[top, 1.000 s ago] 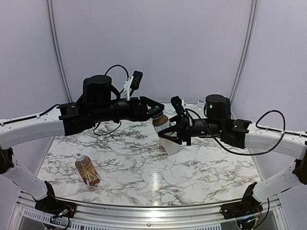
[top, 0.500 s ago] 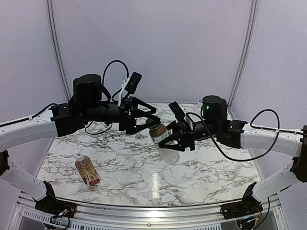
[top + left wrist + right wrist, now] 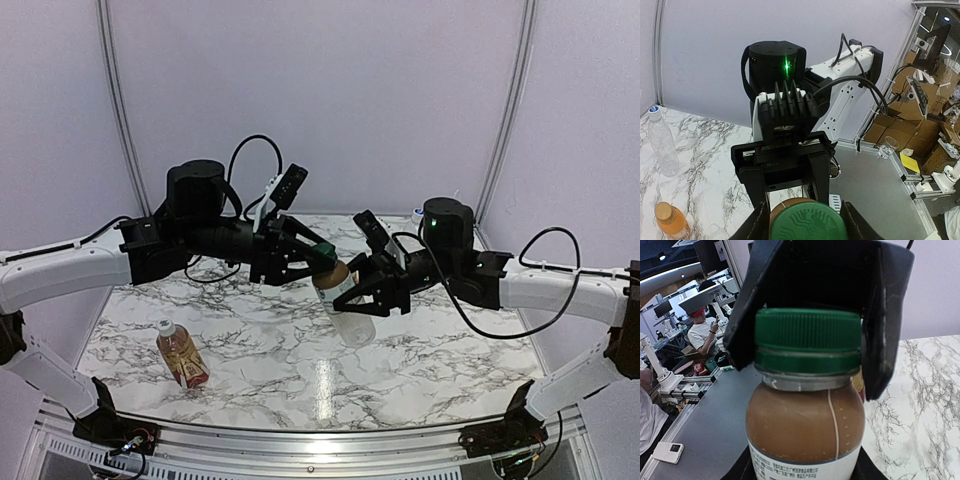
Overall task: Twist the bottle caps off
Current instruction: Unscrew the bottle cap from the plastic bottle.
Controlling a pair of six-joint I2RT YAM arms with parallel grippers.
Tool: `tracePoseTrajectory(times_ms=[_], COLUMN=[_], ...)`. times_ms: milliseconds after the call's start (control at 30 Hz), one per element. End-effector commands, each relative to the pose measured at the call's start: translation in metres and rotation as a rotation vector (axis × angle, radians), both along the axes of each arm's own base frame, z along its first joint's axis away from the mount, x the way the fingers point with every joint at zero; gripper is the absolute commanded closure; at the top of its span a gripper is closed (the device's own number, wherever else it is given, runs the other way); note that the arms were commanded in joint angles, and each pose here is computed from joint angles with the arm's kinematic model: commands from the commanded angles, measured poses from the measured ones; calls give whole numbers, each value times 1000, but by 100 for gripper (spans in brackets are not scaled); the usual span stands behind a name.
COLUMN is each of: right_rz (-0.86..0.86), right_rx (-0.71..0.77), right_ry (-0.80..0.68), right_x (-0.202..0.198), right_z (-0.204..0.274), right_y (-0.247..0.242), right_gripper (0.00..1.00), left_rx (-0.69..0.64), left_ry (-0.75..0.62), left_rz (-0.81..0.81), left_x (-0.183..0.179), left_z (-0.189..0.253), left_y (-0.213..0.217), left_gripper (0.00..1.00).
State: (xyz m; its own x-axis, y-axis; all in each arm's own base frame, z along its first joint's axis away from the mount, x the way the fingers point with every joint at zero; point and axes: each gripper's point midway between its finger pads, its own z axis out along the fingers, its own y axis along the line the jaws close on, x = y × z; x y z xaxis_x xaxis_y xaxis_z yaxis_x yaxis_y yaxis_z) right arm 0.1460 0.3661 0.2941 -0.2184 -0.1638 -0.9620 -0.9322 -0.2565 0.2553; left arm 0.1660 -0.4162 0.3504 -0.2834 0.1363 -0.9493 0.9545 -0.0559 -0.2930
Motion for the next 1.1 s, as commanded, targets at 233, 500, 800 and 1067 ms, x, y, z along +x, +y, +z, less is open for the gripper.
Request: tracePoseTrajectory(times_ms=[233,500,800,1067], right_rz=[12,13,12,-168], right_rx=[15,14,6,-54], right_ry=[-1,-1,-1,-36], right_x=[2,3,3,32], right_z=[2,0,-2,-7], right_y=[1,1,1,4], right_gripper=[79,79,80,82], left_rx=[-52,-57,-66,-67], left_ry=[-22,-24,-4,55], left_rz=[10,25,26,148], left_x=[3,5,8,27], left_z=[21,23,25,26], left_y=[3,6,6,10], left_gripper=[36,45,65,90])
